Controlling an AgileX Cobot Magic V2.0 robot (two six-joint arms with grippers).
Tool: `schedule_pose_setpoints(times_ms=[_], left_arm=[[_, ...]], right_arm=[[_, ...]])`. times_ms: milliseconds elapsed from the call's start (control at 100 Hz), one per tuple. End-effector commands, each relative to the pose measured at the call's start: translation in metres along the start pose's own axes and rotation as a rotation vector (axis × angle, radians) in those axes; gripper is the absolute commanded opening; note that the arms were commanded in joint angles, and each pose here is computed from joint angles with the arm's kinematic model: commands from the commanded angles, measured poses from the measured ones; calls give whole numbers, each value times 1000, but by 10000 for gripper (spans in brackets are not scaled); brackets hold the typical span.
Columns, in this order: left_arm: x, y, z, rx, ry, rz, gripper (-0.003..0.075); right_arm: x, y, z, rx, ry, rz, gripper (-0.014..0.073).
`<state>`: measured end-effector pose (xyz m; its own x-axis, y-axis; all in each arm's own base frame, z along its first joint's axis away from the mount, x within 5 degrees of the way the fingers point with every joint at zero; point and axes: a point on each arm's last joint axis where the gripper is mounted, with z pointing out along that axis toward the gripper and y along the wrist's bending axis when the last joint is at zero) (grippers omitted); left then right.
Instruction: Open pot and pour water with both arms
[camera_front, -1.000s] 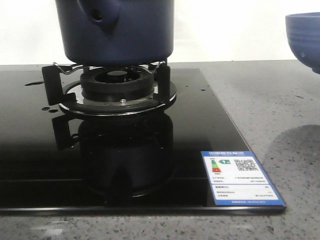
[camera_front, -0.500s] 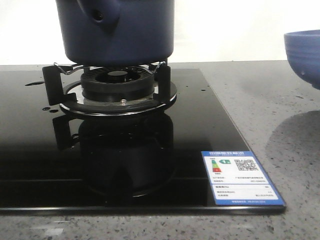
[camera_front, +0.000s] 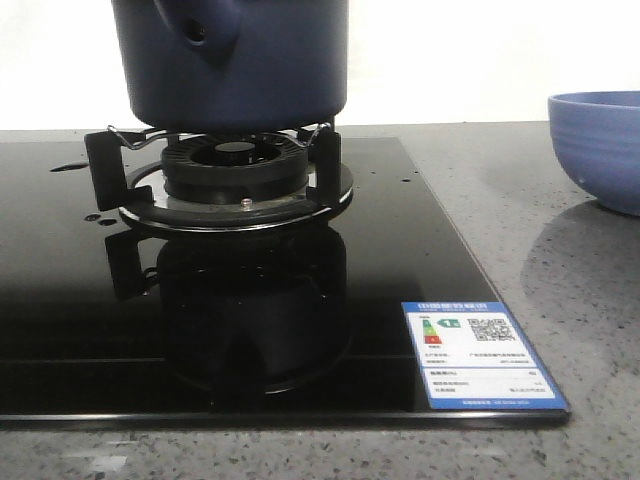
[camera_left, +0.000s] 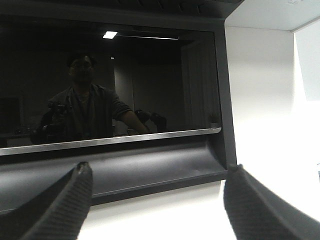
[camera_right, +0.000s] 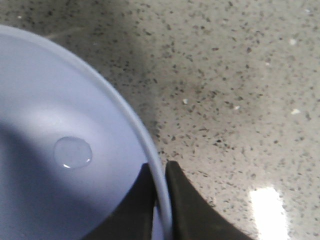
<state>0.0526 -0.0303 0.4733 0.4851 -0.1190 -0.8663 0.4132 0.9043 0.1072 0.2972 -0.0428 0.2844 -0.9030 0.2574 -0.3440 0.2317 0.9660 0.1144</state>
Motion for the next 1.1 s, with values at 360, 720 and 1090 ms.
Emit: schedule_pose_setpoints(times_ms=[360, 720, 1090], left_arm=[[2, -1, 1, 16, -1, -56, 490], [49, -5, -5, 19, 133, -122, 165], [107, -11, -21, 22, 293, -136, -20]], right_arm=[[6, 7, -56, -25, -239, -30, 430], [78, 7, -153, -57, -522, -77, 66], [232, -11, -173, -84, -1197, -134, -62]])
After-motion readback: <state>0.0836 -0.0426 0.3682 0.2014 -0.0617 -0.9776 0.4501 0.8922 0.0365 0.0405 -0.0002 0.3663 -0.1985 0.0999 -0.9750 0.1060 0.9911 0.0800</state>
